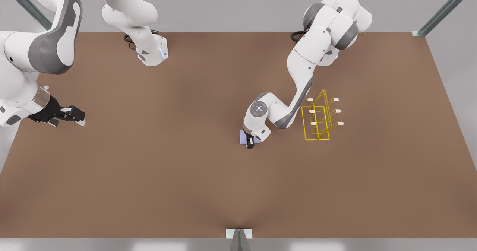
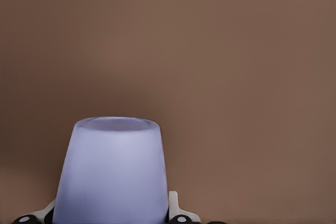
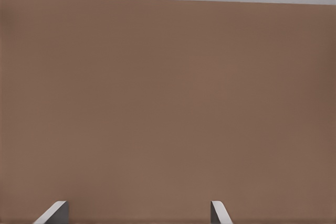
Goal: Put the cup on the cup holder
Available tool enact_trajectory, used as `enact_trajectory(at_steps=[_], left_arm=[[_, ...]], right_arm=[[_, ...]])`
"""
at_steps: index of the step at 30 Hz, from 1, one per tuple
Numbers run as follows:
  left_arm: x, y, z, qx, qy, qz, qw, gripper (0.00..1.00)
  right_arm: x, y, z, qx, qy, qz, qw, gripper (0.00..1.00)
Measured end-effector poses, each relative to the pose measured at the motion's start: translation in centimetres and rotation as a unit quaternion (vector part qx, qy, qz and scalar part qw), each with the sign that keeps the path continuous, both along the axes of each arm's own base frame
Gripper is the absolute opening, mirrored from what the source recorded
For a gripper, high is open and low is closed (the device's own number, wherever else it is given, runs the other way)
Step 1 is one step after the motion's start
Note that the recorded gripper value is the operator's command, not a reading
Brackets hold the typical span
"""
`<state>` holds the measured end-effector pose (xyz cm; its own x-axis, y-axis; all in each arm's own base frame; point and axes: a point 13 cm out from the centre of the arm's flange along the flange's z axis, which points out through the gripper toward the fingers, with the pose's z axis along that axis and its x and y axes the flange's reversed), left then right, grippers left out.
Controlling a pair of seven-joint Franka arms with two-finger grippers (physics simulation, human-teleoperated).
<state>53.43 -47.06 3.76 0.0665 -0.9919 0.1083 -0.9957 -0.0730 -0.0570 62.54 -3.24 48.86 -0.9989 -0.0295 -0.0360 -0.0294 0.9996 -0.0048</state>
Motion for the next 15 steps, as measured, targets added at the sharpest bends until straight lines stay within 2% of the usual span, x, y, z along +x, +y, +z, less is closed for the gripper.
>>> enact_trajectory(at_steps=[6, 10, 15], left_arm=[[0.7, -0.3, 1.5, -0.003, -0.010, -0.005, 1.000, 0.79], [2.2, -0.3, 6.6, 0.007, -0.027, -0.018, 0.999, 0.79], [4.9, 3.6, 13.8, 0.135, -0.048, -0.069, 0.987, 0.79]], right_arm=[[0.0, 0.0, -0.1, 0.000, 0.000, 0.000, 1.000, 1.00], [0.1, 0.0, 0.0, 0.000, -0.001, 0.000, 1.000, 1.00], [0.1, 0.0, 0.0, 0.000, -0.002, 0.000, 1.000, 1.00]])
